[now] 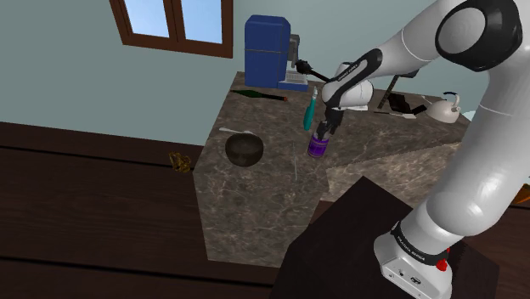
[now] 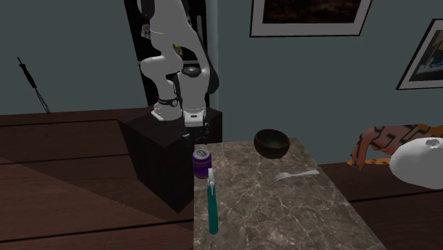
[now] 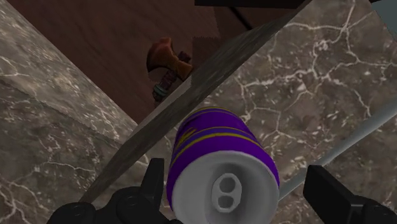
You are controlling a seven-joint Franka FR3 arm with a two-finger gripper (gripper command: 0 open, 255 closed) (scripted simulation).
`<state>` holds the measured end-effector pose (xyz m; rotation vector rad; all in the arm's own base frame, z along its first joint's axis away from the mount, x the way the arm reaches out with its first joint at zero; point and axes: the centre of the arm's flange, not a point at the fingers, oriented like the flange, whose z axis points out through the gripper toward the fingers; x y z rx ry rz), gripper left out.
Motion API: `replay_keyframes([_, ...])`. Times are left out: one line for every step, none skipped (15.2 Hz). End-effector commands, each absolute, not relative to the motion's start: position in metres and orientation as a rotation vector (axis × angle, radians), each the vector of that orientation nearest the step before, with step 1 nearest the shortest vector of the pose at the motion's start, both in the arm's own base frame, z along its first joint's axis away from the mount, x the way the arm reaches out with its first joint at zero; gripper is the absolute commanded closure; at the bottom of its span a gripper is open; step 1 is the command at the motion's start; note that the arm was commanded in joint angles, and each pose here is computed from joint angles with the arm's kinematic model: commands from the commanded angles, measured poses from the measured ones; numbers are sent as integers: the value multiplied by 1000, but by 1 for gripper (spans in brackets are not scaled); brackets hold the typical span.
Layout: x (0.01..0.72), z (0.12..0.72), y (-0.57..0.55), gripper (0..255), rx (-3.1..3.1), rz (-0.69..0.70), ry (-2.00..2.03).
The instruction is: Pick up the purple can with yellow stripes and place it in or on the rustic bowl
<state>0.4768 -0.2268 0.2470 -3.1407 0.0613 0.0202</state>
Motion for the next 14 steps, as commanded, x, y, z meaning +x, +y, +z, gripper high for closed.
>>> replay_keyframes([477, 234, -229, 0, -3141, 18, 60])
replay_keyframes([477, 229, -229, 0, -3141, 18, 60])
replay_keyframes([477, 224, -229, 0, -3141, 18, 60])
replay_keyframes([476, 218, -229, 0, -3141, 18, 60])
replay_keyframes([476, 213, -229, 0, -3141, 18, 60])
replay_keyframes([476, 210, -229, 0, -3141, 18, 60])
replay_keyframes([476, 210, -229, 0, -3141, 18, 60])
replay_keyframes([476, 210, -229, 0, -3141, 18, 60])
replay_keyframes([476, 210, -229, 0, -3141, 18, 60])
replay_keyframes([476, 210, -229, 0, -3141, 18, 60])
replay_keyframes([476, 210, -229, 0, -3141, 18, 60])
replay_keyframes([476, 210, -229, 0, -3141, 18, 60])
replay_keyframes([476, 210, -229, 0, -3141, 18, 60])
replay_keyframes([476, 210, -229, 0, -3141, 18, 60])
